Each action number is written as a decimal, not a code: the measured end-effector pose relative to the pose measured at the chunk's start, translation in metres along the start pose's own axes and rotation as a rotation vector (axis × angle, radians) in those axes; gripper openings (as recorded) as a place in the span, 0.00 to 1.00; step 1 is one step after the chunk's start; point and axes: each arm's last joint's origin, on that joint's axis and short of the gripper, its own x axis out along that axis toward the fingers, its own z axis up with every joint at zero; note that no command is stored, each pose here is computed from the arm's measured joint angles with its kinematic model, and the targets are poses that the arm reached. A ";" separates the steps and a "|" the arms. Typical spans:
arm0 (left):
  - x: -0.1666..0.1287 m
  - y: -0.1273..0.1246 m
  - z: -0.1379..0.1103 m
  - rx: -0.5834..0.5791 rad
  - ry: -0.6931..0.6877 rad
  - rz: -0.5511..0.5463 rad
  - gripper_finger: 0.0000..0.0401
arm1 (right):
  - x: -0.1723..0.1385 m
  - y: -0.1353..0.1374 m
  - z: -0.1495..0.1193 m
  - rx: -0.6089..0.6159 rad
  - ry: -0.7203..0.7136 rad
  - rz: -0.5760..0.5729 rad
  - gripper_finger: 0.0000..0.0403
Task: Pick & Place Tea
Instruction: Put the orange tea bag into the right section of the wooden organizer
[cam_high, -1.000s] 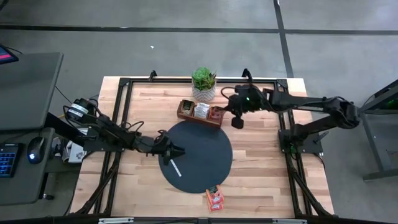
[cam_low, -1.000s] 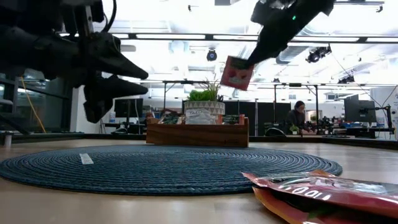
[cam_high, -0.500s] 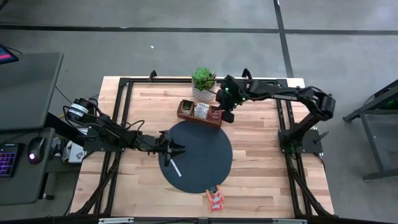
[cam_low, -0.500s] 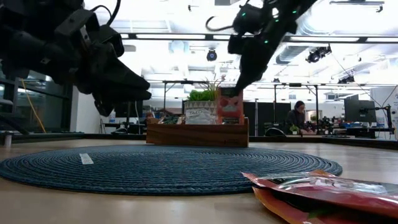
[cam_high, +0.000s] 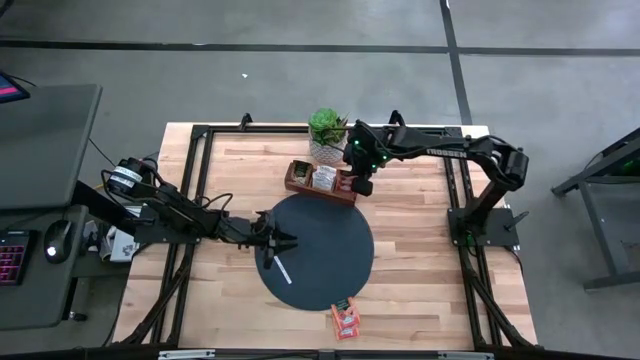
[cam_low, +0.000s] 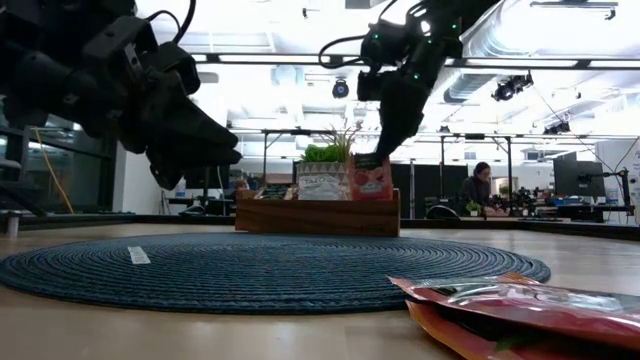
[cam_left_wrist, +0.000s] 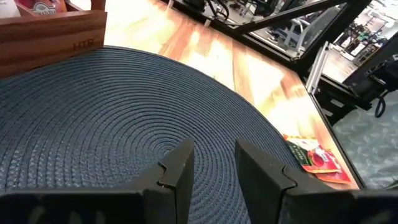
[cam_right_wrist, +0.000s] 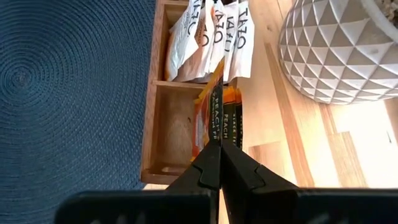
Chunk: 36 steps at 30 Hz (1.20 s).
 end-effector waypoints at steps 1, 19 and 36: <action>0.000 0.000 0.000 0.000 0.002 -0.001 0.29 | 0.000 0.000 0.000 0.000 0.000 0.000 0.00; 0.000 0.000 -0.001 0.000 0.018 -0.010 0.29 | 0.000 0.002 0.000 0.050 -0.002 0.017 0.21; 0.041 -0.043 0.037 0.082 0.233 -0.077 0.29 | -0.058 0.062 -0.021 0.028 -0.078 0.022 0.23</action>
